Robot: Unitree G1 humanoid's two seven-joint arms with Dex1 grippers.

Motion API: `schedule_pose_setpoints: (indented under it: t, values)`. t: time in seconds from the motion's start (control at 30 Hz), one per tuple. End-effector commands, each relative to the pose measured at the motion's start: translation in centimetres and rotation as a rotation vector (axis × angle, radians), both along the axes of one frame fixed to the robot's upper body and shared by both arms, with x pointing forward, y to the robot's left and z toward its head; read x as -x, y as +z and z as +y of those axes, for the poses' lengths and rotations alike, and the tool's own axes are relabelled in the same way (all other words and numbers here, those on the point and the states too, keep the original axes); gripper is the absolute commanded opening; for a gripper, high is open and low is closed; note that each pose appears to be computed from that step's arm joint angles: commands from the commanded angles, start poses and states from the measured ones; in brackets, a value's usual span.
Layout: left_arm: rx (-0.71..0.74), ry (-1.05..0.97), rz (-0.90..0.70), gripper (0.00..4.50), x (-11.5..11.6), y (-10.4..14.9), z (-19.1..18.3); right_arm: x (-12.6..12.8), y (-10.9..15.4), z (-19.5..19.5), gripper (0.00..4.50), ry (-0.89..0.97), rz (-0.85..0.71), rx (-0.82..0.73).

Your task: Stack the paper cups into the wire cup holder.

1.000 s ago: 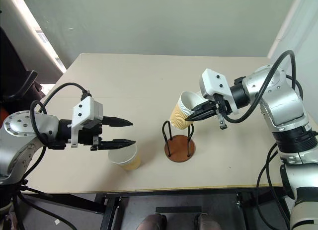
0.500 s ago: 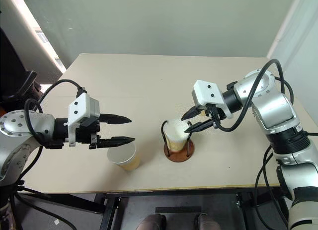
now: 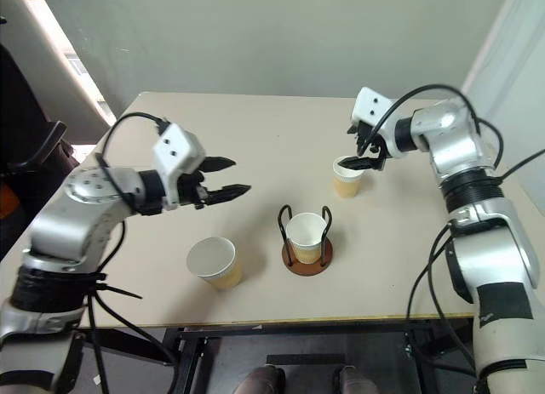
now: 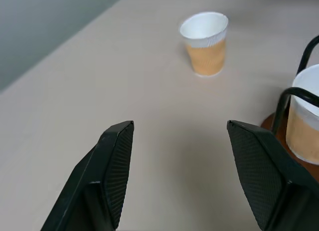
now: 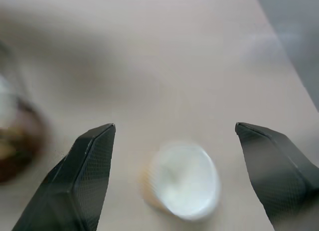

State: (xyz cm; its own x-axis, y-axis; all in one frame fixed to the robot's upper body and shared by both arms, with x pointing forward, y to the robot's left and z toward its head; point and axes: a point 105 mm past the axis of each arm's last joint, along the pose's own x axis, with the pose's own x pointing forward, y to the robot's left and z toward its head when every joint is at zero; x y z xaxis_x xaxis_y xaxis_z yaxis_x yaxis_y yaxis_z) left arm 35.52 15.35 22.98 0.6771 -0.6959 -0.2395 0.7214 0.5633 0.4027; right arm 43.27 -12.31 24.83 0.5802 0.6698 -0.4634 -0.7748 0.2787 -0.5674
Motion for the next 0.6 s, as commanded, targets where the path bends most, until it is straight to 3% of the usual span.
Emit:
schedule_pose_setpoints:
  t: [0.03,0.57,0.6]
  values:
    - [0.0,0.009,-0.068,3.2,-1.0,1.4,-0.4,-0.8,0.5,0.4,3.99,-0.008,-0.06,0.029]
    - [0.021,0.011,-0.048,3.2,0.1,0.9,-0.3,-1.6,-4.7,1.4,3.99,-0.062,0.051,0.047]
    - [0.023,0.015,-0.047,3.2,0.2,0.9,-0.1,-1.6,-5.0,1.4,3.63,-0.062,0.058,0.056]
